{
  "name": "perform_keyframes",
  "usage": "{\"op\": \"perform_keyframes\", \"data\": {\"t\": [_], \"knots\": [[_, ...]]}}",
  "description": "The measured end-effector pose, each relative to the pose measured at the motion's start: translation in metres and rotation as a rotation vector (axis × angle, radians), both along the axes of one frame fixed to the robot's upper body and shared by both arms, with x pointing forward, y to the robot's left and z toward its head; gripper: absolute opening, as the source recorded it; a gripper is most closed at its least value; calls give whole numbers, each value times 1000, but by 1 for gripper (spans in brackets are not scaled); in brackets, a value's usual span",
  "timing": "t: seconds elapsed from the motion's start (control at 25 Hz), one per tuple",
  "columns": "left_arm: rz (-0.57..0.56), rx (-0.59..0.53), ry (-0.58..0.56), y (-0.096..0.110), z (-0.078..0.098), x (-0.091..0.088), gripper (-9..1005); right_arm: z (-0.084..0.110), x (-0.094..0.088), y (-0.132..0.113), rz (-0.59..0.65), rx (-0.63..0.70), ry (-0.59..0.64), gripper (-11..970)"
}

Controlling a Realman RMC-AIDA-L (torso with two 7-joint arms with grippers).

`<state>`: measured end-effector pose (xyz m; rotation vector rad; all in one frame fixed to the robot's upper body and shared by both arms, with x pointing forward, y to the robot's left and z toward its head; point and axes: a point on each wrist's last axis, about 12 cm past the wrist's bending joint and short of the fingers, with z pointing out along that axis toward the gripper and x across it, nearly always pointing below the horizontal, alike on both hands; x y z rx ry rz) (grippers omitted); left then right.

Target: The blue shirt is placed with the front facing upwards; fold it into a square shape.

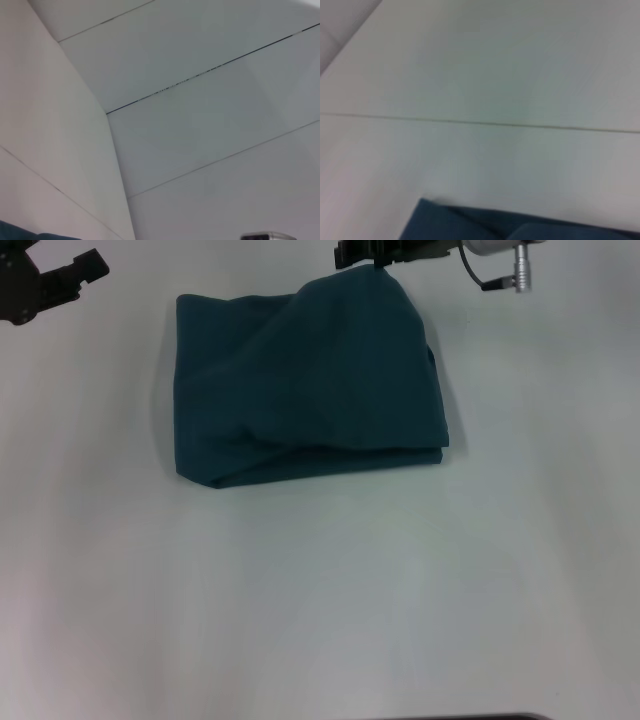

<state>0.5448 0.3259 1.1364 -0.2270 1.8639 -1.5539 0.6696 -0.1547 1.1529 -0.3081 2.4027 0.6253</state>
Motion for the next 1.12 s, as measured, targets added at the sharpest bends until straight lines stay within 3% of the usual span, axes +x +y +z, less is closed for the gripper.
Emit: {"op": "perform_keyframes", "data": {"t": [0.24,0.56,0.72,0.84,0.96,1.12], "knots": [[-16,14,18,4,2,0,961,9,-15,-15,84,39,120,564],[-71,70,63,7,0,-2,951,24,-33,-61,153,224,278,564],[-96,108,88,5,-4,-4,945,21,-41,-82,151,265,351,566],[-141,201,118,3,-8,-5,941,15,-48,-92,146,282,402,568],[-185,283,93,-2,-12,-5,936,11,-53,-94,156,293,435,570],[-254,386,-75,-13,-19,-9,930,10,-59,-95,191,298,467,572]]}}
